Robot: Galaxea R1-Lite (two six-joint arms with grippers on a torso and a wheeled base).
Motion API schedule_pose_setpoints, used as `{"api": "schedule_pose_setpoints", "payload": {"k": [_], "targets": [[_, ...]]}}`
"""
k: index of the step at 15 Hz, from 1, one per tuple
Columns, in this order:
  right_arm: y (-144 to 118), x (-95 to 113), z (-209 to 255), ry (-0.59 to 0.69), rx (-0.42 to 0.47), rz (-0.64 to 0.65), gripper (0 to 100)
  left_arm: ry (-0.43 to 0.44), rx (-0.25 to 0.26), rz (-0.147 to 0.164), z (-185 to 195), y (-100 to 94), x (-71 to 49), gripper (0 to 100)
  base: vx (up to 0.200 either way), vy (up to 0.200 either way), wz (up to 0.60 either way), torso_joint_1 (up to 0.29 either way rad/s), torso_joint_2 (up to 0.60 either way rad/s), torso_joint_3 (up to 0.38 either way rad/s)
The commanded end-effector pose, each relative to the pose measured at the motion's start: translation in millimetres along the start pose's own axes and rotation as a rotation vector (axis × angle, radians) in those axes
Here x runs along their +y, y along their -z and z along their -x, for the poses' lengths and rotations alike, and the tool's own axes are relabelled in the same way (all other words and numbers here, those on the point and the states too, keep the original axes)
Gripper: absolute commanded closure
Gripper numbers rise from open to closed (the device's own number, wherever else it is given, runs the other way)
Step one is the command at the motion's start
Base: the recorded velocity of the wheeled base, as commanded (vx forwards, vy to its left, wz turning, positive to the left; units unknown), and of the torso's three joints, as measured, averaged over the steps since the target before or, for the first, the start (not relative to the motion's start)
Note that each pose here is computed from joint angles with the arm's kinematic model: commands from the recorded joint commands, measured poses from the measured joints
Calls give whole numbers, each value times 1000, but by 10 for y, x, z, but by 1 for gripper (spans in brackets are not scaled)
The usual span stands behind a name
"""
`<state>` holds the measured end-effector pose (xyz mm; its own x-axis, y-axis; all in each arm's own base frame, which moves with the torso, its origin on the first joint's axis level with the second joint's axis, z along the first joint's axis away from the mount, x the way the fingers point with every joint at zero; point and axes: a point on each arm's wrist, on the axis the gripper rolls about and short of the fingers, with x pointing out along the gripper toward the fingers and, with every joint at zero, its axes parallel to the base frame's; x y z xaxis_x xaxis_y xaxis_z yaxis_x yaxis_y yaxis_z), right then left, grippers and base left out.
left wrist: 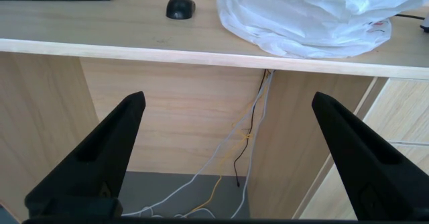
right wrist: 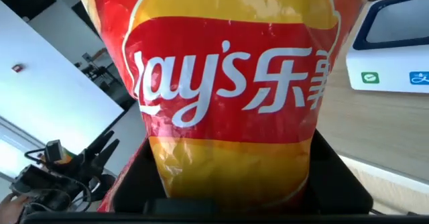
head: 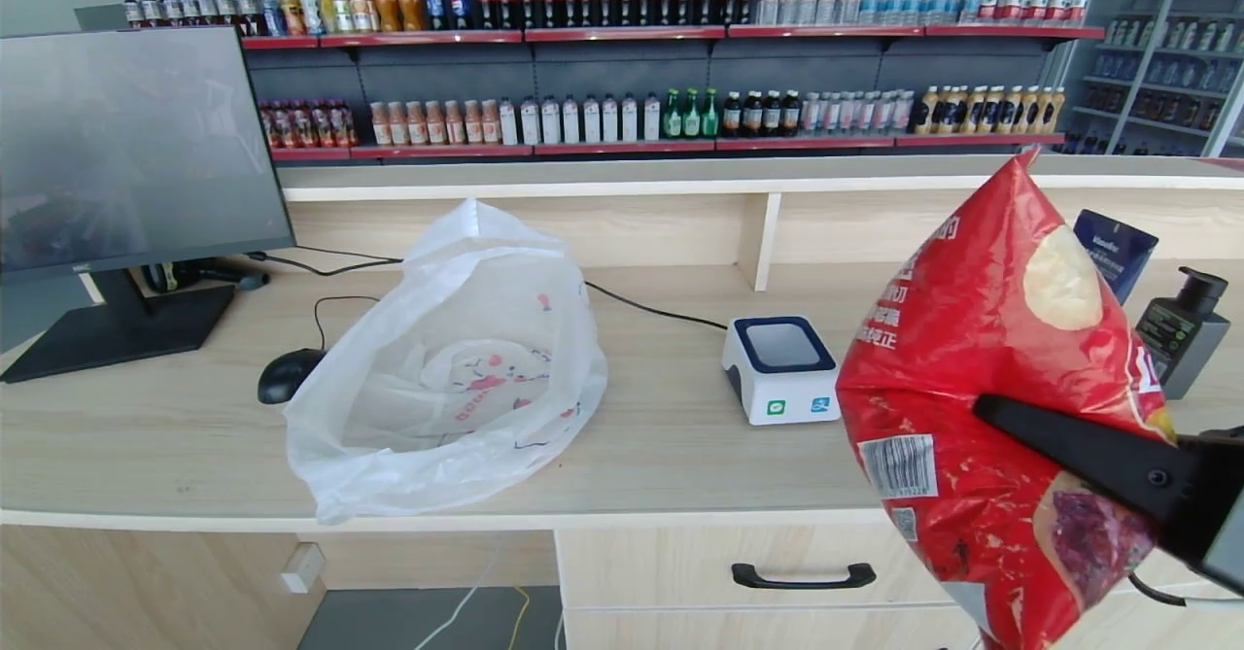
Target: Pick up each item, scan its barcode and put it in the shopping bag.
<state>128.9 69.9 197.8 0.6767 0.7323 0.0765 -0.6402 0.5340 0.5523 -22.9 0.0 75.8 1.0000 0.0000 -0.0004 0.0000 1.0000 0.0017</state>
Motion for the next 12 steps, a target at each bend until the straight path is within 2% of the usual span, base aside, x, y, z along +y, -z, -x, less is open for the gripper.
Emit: {"api": "schedule_pose_setpoints", "payload": {"k": [1,4,5,7,12], "targets": [[-8,8,-15,-14,1,-11,100,0,0,0,0,0,0,0,0,0,0,0,0,0],[-9,58,-68,-90,7,-83,100,0,0,0,0,0,0,0,0,0,0,0,0,0],[-3,130,-110,-162,1,-149,100,0,0,0,0,0,0,0,0,0,0,0,0,0],[-43,164,-205,-220,-24,-224,100,0,0,0,0,0,0,0,0,0,0,0,0,0],[-2,115,-428,-254,-22,-231,100,0,0,0,0,0,0,0,0,0,0,0,0,0]]}}
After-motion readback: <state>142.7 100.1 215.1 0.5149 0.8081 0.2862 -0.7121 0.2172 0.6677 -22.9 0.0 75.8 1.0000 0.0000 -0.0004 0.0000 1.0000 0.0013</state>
